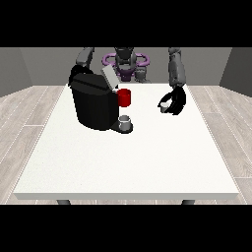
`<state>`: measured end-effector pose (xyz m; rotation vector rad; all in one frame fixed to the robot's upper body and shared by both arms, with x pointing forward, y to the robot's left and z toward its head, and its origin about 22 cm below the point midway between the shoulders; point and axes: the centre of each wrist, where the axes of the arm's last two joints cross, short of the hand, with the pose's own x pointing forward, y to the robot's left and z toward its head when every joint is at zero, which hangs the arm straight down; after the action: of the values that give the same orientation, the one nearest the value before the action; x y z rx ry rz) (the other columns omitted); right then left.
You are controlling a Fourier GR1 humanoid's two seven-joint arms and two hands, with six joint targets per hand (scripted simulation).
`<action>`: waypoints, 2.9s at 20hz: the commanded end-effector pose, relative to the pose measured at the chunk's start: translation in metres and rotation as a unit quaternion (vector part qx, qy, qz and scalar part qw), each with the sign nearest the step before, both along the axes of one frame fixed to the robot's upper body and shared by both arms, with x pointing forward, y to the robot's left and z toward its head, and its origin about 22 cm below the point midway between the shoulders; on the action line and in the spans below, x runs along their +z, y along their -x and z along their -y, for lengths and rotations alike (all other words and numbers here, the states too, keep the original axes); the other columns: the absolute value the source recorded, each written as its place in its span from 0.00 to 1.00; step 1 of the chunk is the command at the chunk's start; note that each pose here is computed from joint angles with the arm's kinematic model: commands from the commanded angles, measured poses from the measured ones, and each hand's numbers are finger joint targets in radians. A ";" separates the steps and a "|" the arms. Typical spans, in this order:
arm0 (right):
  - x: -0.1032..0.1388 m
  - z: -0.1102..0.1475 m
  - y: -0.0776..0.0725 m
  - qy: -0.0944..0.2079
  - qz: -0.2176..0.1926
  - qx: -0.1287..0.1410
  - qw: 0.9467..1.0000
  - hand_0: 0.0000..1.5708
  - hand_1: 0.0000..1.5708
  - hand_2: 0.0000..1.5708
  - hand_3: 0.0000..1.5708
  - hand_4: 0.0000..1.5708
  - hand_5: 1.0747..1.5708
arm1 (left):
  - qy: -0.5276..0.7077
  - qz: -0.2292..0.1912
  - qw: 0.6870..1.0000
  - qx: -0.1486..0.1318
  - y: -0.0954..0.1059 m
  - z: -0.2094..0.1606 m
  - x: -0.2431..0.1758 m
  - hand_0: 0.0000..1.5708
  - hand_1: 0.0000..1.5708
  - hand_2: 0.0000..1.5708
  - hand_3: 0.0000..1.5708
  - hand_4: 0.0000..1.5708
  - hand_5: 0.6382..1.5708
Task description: Insert the coffee pod into the coffee machine and close the lid
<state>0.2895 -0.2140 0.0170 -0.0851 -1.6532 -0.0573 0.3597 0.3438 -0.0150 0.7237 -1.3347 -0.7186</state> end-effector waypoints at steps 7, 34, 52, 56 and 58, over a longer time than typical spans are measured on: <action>0.002 0.016 -0.009 -0.012 -0.001 -0.016 1.000 0.00 0.00 0.00 0.00 0.28 1.00 | -0.042 0.025 0.998 -0.036 -0.017 0.000 0.021 0.81 0.81 0.89 0.87 0.32 1.00; -0.008 0.012 -0.018 0.002 -0.015 0.000 1.000 0.00 0.00 0.00 0.00 0.31 1.00 | -0.019 0.102 0.986 -0.129 -0.088 0.060 0.188 0.68 0.68 0.78 0.78 0.33 1.00; 0.017 -0.003 -0.031 -0.001 0.026 0.006 1.000 0.00 0.00 0.00 0.00 0.31 1.00 | -0.021 0.138 0.984 -0.110 -0.101 0.086 0.250 0.81 0.81 0.83 0.79 0.31 1.00; 0.031 -0.017 -0.035 -0.004 0.037 0.019 0.999 0.00 0.00 0.00 0.00 0.34 1.00 | -0.019 0.147 0.983 -0.111 -0.103 0.089 0.256 0.82 0.82 0.84 0.78 0.32 1.00; 0.027 -0.011 -0.030 0.000 0.029 0.014 0.999 0.00 0.00 0.00 0.00 0.32 1.00 | -0.018 0.145 0.982 -0.116 -0.101 0.072 0.253 0.83 0.83 0.84 0.78 0.32 1.00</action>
<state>0.3208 -0.2065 0.0402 -0.0615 -1.7162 -0.0398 0.4603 0.2660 0.2359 0.7235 -1.6904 -0.8463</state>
